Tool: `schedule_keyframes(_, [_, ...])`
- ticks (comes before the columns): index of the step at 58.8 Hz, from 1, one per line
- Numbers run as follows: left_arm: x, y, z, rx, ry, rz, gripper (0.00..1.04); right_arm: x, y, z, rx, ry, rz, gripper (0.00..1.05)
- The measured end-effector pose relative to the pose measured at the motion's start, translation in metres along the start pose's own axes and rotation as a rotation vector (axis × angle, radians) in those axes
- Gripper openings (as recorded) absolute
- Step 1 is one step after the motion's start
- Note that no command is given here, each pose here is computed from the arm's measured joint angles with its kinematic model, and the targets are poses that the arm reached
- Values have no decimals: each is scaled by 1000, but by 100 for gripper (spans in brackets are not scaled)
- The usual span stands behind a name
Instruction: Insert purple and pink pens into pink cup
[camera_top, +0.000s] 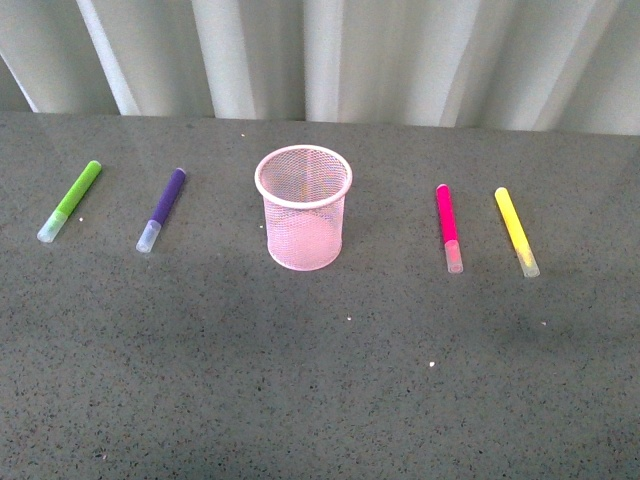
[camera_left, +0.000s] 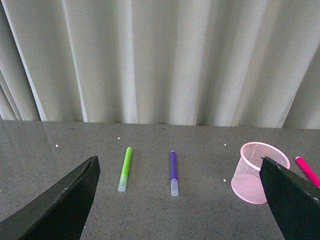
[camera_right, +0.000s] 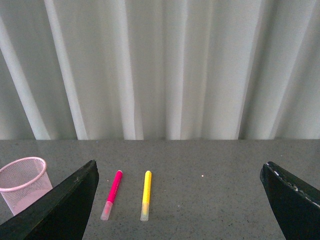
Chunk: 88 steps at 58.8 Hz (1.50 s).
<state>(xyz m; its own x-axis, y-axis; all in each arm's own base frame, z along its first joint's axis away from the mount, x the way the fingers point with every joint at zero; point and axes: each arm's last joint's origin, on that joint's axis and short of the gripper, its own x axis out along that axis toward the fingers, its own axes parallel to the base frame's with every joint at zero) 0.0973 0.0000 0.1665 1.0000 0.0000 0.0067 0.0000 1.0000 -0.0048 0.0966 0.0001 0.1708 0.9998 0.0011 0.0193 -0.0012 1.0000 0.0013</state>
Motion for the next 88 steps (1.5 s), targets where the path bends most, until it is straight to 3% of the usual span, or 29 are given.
schedule_keyframes(36, [0, 0, 0, 0, 0, 0, 98, 0, 0, 0, 0, 0, 0, 98])
schedule_keyframes(41, [0, 2, 1, -107, 133, 135, 98, 0, 0, 0, 0, 0, 0, 98])
schedule_keyframes(43, [3, 4, 6, -182, 175, 207, 98, 0, 0, 0, 0, 0, 0, 98])
schedule_keyframes(46, [8, 5, 15, -248, 161, 220, 98, 0, 0, 0, 0, 0, 0, 98])
schedule_keyframes(53, [36, 4, 61, -302, 23, 152, 98, 0, 0, 0, 0, 0, 0, 98])
schedule_keyframes(60, [72, -4, 88, -277, -3, 44, 98, 0, 0, 0, 0, 0, 0, 98])
schedule_keyframes(72, [166, -31, 96, -194, 306, -156, 98, 0, 0, 0, 0, 0, 0, 98])
schedule_keyframes(83, [238, -61, 72, -149, 540, -207, 98, 0, 0, 0, 0, 0, 0, 98])
schedule_keyframes(88, [263, -74, 47, -100, 642, -222, 98, 0, 0, 0, 0, 0, 1, 98])
